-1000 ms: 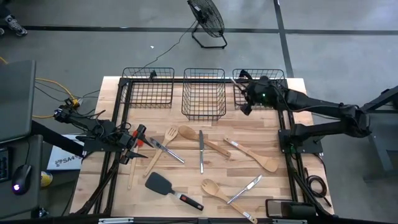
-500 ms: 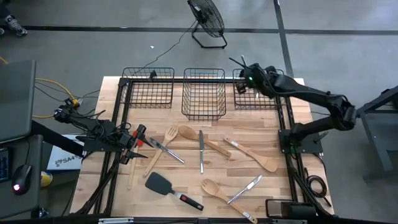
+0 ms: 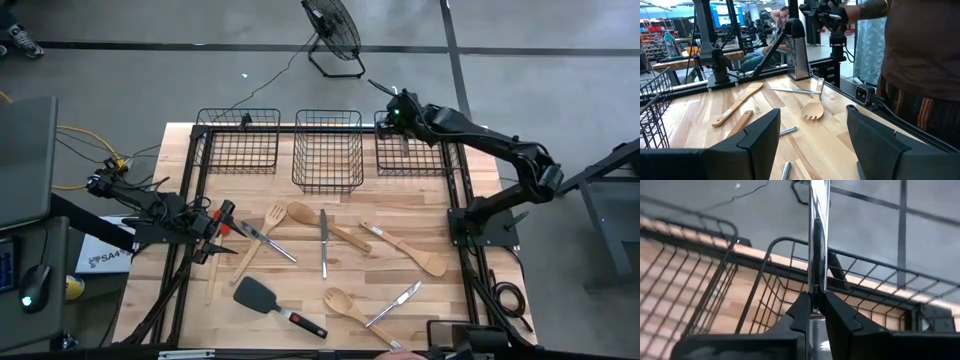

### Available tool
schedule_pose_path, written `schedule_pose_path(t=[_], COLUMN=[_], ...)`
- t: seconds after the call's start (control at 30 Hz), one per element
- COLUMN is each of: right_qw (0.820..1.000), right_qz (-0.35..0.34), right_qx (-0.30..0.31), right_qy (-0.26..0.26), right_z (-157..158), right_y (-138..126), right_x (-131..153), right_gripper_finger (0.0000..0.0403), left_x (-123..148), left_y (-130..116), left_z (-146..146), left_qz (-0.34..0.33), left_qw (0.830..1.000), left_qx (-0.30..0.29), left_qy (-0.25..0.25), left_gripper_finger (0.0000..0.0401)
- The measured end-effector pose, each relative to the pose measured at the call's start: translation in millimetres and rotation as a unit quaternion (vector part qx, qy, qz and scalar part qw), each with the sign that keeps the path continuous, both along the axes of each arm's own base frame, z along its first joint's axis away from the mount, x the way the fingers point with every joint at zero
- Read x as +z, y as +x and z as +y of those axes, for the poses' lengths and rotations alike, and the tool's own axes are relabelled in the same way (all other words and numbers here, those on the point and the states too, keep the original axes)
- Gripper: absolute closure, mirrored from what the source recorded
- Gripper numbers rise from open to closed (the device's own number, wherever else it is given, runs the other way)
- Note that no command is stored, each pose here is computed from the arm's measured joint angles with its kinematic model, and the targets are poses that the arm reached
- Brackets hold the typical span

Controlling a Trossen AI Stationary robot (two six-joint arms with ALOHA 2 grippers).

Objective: Pick & Place Kitchen Items
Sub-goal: Put the silver table knife into the right wire basket

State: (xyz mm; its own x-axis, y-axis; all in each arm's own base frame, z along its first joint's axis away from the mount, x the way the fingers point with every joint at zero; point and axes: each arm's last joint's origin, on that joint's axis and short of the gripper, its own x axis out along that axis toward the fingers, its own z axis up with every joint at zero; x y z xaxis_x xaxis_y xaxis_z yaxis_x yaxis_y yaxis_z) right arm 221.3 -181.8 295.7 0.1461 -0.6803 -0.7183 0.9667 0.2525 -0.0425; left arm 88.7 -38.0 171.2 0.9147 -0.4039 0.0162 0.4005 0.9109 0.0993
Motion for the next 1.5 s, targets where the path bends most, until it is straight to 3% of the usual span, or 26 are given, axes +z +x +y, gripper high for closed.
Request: schedule_pose_path(t=[0.27, 0.43, 0.67, 0.97, 1.13, 1.5], right_qw=[0.998, 0.995, 0.984, 0.967, 0.949, 0.917], right_qz=[0.018, 0.053, 0.088, 0.192, 0.252, 0.323], right_qx=[0.058, 0.073, 0.14, 0.12, 0.117, 0.109], right_qy=[-0.017, 0.03, 0.074, 0.117, 0.149, 0.207], right_z=[3.2, 4.6, 4.7, 7.8, 8.6, -5.5], right_y=[10.8, 15.1, 20.0, 3.0, 0.5, 15.0], right_x=[25.7, 41.1, 53.2, 46.1, 36.6, 2.1], right_gripper_finger=[0.0373, 0.0373, 0.0373, 0.0373, 0.0373, 0.0373], left_x=[0.0, 0.0, 0.0, 0.0, 0.1, 0.1], left_y=[0.0, 0.0, 0.0, 0.0, 0.0, 0.0], left_z=[0.0, 0.0, 0.0, 0.0, 0.0, 0.0], left_qz=[0.0, 0.0, 0.0, 0.0, 0.0, 0.0], left_qw=[1.0, 1.0, 1.0, 1.0, 1.0, 1.0], left_qx=[0.0, 0.0, 0.0, 0.0, 0.0, 0.0], left_qy=[0.0, 0.0, 0.0, 0.0, 0.0, 0.0], left_gripper_finger=[0.0174, 0.0174, 0.0174, 0.0174, 0.0174, 0.0174])
